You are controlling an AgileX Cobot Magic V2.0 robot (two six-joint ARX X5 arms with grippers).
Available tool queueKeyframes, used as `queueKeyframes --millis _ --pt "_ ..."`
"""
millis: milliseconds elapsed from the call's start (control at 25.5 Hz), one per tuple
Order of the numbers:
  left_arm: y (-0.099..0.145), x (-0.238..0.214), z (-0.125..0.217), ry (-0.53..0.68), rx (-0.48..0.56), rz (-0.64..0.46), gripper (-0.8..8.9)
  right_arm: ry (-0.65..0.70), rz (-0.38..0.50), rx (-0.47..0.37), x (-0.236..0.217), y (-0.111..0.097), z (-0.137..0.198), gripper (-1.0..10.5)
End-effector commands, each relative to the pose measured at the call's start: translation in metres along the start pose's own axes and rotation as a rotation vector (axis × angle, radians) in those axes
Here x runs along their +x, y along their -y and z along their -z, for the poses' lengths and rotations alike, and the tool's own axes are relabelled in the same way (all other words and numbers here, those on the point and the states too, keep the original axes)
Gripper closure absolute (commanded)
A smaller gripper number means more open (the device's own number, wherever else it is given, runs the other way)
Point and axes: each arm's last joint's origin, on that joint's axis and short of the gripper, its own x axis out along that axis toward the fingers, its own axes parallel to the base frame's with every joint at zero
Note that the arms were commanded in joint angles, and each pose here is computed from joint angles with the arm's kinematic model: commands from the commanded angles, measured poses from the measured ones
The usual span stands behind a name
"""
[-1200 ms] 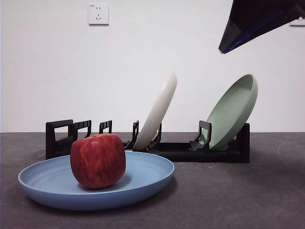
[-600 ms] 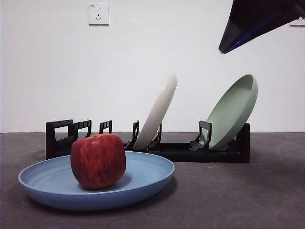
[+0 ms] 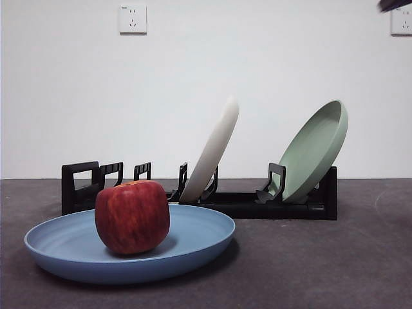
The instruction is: Take the blue plate from the plate rack,put the plate on the table,take the apple from the table,put the apple in the plate
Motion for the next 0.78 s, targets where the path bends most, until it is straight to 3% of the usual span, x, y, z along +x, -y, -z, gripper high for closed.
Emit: queueKeyframes --millis 39,117,274,783 --pt "-0.001 0.001 0.004 -0.010 -0.008 -0.003 8.16 0.121 0.097 0.008 -0.008 0.014 0.028 9.5" --pt "-0.001 0.001 0.004 -0.010 -0.008 -0.003 8.16 0.170 0.188 0.023 -0.015 0.021 0.055 9.5" --pt "-0.001 0.001 0.004 -0.010 -0.008 -0.003 8.16 0.189 0.245 0.035 -0.018 0.025 0.097 9.5" --pt "-0.001 0.001 0.004 -0.010 -0.008 -0.003 8.16 0.256 0.268 0.037 -0.007 0.026 0.145 9.5"
